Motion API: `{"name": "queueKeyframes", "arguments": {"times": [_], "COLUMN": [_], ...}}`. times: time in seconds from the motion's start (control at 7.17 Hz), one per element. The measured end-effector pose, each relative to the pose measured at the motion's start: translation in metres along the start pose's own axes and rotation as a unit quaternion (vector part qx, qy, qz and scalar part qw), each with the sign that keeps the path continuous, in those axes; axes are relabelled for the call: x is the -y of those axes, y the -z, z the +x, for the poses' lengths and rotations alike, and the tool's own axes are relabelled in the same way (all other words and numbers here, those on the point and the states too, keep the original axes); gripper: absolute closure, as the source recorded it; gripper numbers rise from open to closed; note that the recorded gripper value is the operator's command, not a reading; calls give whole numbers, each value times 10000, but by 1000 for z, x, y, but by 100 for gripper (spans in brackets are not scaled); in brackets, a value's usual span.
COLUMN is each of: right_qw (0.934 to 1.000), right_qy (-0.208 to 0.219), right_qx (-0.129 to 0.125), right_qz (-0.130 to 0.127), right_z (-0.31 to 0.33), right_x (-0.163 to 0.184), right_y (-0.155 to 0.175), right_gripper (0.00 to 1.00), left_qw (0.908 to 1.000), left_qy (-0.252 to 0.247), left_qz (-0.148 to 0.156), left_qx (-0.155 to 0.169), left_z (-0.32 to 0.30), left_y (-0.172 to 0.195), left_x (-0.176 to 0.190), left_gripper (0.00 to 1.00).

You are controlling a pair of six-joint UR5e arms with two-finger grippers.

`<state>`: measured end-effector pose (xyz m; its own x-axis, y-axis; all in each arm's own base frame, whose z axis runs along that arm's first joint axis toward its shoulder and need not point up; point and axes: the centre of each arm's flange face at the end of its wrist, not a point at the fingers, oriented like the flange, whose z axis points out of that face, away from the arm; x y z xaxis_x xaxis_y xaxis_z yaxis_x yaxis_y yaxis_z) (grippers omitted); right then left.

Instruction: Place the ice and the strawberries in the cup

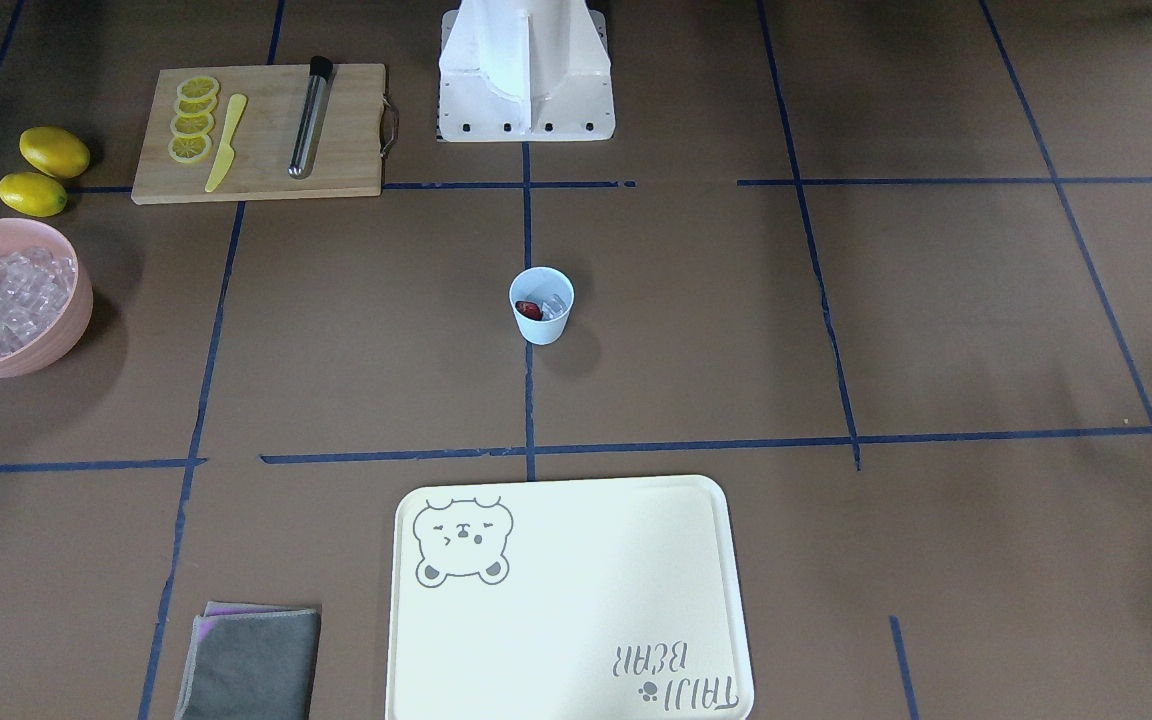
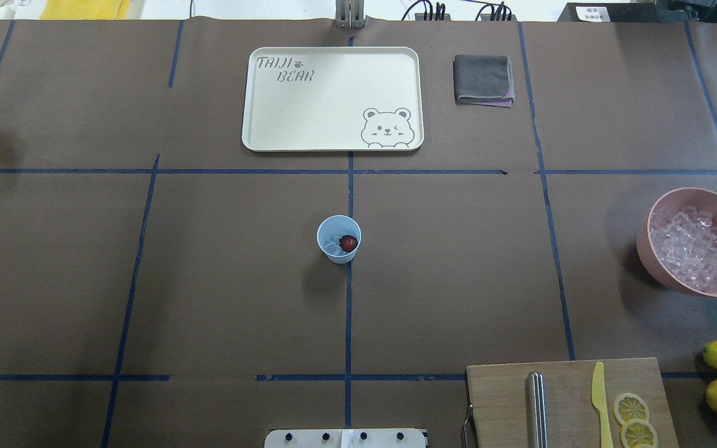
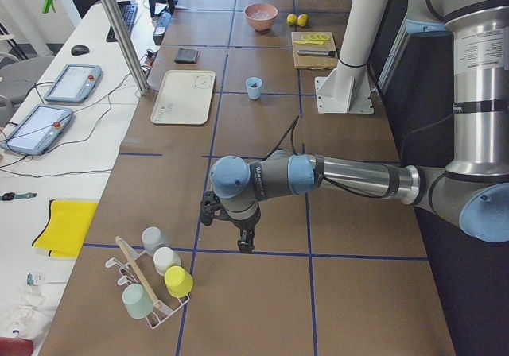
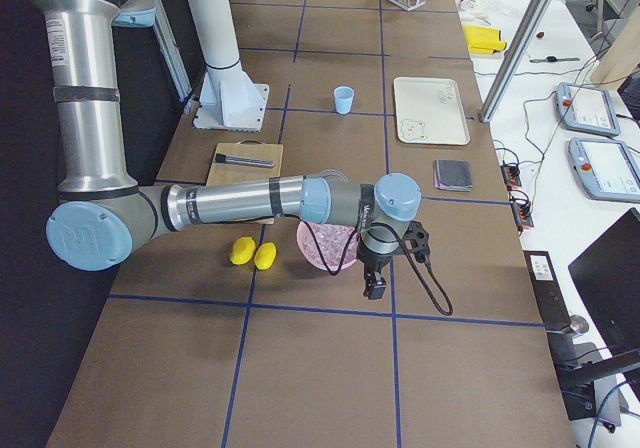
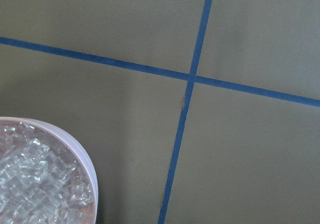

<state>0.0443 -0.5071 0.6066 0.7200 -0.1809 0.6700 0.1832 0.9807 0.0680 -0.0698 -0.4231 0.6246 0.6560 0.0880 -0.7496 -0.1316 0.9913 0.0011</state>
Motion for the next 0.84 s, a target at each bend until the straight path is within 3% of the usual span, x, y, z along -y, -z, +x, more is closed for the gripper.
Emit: {"name": "queueKeyframes", "arguments": {"times": [0.84], "right_qw": [10000], "right_qy": [36], "right_qx": [1], "right_qz": [-25], "right_z": [-11], "right_x": [8], "right_y": [-3], "right_gripper": [0], "left_qw": [9990], "left_qy": [-91], "left_qz": [196], "left_qx": [388], "left_z": [-11], "left_y": [-20], "left_x": [13], "left_gripper": [0]}}
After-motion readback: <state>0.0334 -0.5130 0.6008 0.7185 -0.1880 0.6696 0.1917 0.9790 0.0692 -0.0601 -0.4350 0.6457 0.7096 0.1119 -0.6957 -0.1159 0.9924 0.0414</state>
